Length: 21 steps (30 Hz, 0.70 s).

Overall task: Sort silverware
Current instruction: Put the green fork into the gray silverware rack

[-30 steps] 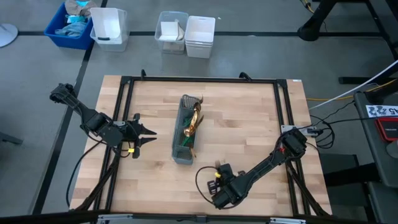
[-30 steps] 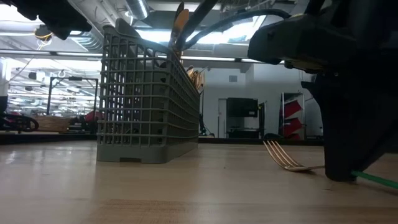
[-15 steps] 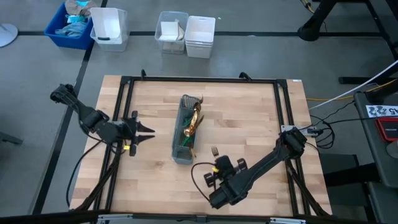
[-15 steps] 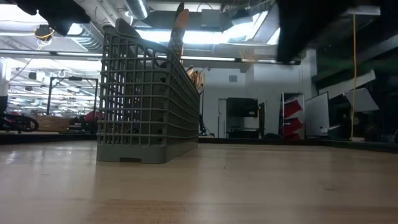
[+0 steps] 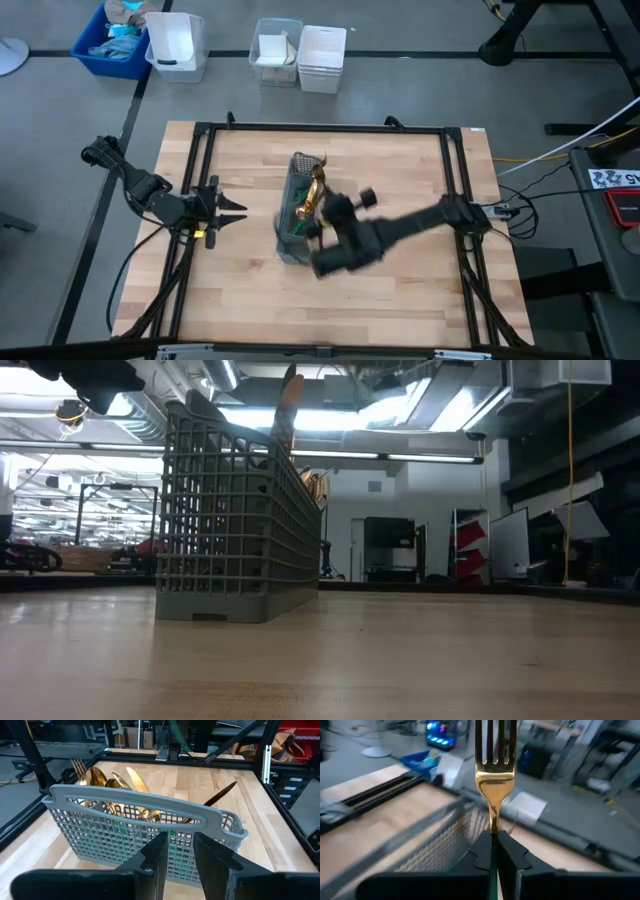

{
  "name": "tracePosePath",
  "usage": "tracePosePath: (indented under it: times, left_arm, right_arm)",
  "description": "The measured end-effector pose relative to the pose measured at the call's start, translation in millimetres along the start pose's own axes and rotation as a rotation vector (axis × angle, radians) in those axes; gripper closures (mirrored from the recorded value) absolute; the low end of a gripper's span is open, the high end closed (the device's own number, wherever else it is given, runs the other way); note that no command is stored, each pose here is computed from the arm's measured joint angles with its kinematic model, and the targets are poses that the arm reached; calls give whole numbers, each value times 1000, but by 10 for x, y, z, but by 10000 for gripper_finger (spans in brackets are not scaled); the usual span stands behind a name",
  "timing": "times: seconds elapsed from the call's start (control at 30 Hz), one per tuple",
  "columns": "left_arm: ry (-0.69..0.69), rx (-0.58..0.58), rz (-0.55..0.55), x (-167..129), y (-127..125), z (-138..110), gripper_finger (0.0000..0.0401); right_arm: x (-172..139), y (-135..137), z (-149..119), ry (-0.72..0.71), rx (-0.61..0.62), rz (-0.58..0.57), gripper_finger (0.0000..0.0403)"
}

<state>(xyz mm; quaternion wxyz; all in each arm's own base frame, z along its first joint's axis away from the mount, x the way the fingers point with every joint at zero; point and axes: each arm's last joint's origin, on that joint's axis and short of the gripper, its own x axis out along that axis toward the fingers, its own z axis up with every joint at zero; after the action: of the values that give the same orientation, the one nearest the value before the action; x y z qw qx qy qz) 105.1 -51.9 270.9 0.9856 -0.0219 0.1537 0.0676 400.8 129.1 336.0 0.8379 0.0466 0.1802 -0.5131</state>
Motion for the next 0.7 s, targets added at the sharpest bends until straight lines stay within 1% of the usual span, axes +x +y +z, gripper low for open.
tracePosePath:
  times: [0.17,0.27,0.33,0.4,0.57,0.63,0.7]
  left_arm:
    - [1,18,0,1,0,-1,313]
    - [1,19,0,1,0,-1,313]
    - [0,27,0,0,-1,0,313]
    - [1,45,0,0,0,-1,313]
    - [1,59,0,1,0,-1,313]
    - [2,62,1,1,0,-3,313]
    - [9,69,3,1,3,-10,313]
  right_arm:
    - [631,-55,322,-33,-49,-103,391]
    - [1001,-92,501,-7,-59,-103,391]
    - [1217,-110,628,16,-64,-52,392]
    - [1382,-117,749,21,-80,29,392]
    - [1686,-181,986,-12,-102,218,392]
    - [1783,-203,1017,-20,-115,253,392]
    - [1877,-216,1004,-12,-136,262,392]
